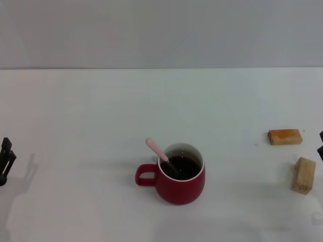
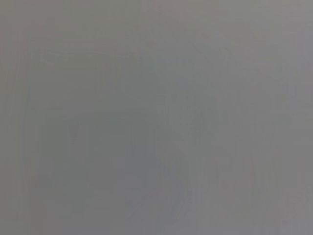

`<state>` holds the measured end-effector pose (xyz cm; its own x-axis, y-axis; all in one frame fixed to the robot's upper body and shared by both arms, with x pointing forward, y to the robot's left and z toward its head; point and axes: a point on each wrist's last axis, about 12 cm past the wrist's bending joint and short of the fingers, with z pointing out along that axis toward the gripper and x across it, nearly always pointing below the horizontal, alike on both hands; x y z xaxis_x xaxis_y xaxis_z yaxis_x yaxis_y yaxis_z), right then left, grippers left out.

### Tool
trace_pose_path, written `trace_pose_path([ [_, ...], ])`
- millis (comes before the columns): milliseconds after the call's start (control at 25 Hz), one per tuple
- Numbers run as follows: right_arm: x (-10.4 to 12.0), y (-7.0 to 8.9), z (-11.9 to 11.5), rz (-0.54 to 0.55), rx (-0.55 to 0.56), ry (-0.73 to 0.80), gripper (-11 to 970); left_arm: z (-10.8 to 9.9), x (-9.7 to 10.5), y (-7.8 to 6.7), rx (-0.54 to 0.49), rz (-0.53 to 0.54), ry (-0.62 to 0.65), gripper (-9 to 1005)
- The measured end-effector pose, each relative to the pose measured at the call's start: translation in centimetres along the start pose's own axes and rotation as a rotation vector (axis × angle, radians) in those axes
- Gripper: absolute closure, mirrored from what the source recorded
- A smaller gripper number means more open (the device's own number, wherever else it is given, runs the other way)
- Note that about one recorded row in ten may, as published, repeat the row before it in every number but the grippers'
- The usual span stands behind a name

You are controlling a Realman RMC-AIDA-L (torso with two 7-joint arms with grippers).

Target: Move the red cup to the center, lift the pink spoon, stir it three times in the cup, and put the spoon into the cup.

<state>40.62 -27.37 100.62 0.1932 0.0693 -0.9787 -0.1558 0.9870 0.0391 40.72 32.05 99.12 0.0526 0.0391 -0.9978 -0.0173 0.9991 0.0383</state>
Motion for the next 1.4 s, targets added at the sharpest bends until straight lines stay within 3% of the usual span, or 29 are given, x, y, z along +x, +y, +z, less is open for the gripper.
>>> trace_pose_path([
  [920, 0.1, 1.0, 0.9, 0.029, -0.026, 0.000, 341, 0.4, -0.1, 0.2, 0.002, 0.012, -0.002, 148],
  [1400, 0.1, 1.8, 1.1, 0.058, -0.041, 0.005, 342, -0.2, 0.1, 1.1, -0.016, 0.019, 0.015, 148],
])
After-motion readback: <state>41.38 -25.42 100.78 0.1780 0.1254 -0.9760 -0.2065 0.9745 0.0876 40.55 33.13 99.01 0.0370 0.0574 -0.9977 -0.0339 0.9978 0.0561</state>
